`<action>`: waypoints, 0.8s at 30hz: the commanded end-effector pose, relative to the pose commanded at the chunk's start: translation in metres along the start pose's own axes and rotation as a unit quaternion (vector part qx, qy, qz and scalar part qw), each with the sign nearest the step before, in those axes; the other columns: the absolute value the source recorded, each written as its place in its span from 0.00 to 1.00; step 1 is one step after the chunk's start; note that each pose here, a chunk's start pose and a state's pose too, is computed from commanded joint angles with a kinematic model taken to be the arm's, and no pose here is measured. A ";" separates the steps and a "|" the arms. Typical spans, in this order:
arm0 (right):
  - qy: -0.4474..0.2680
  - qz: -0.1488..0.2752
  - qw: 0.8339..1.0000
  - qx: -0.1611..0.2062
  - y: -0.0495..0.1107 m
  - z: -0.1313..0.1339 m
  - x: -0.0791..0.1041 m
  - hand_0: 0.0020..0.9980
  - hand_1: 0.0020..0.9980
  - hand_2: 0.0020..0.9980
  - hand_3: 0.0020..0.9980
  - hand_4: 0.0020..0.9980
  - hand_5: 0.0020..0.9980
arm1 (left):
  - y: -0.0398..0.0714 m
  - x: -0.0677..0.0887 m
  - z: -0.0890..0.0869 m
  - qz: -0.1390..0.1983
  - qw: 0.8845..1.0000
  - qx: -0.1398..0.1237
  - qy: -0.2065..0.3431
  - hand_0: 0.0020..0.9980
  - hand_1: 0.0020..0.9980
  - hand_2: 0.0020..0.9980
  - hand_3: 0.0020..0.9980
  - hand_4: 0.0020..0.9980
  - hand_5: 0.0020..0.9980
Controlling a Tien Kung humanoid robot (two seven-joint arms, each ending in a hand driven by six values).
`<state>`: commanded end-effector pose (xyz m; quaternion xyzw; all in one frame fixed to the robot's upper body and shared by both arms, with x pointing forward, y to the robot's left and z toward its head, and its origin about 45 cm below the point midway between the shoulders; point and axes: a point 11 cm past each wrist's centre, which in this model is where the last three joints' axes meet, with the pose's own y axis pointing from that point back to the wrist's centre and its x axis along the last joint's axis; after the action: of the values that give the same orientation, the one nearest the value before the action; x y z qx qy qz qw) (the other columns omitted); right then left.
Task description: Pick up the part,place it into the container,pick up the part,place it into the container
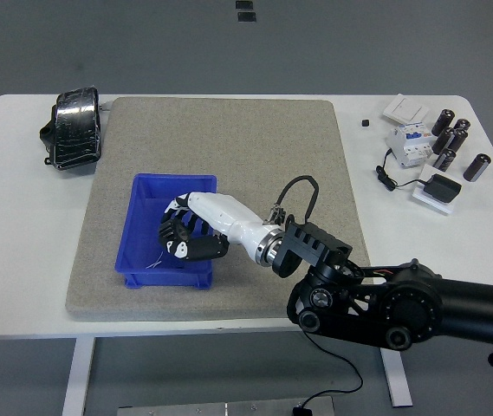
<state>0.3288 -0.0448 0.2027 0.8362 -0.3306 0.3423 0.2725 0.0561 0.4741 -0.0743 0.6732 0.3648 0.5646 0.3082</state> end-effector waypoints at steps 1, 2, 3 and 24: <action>0.000 0.000 1.000 0.001 0.000 0.000 0.000 0.39 0.56 0.55 0.62 0.52 0.06 | 0.000 0.000 0.000 0.000 1.000 0.000 0.000 0.66 0.64 0.59 0.58 0.70 0.63; 0.000 0.000 1.000 0.001 0.000 0.000 0.001 0.39 0.56 0.55 0.62 0.52 0.06 | 0.000 0.000 0.000 0.000 1.000 0.000 0.000 0.66 0.64 0.59 0.58 0.70 0.63; 0.000 0.001 1.000 0.003 -0.001 0.000 0.001 0.39 0.56 0.55 0.62 0.52 0.06 | 0.000 0.000 0.000 0.000 1.000 -0.001 0.000 0.66 0.64 0.59 0.58 0.70 0.63; -0.006 0.012 1.000 0.014 -0.002 -0.003 0.007 0.36 0.62 0.76 0.76 0.74 0.28 | 0.000 0.000 0.001 -0.001 1.000 -0.001 -0.001 0.66 0.64 0.59 0.57 0.68 0.62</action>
<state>0.3333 -0.0440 0.2089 0.8381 -0.3370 0.3449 0.2548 0.0576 0.4738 -0.0743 0.6731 0.3645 0.5639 0.3101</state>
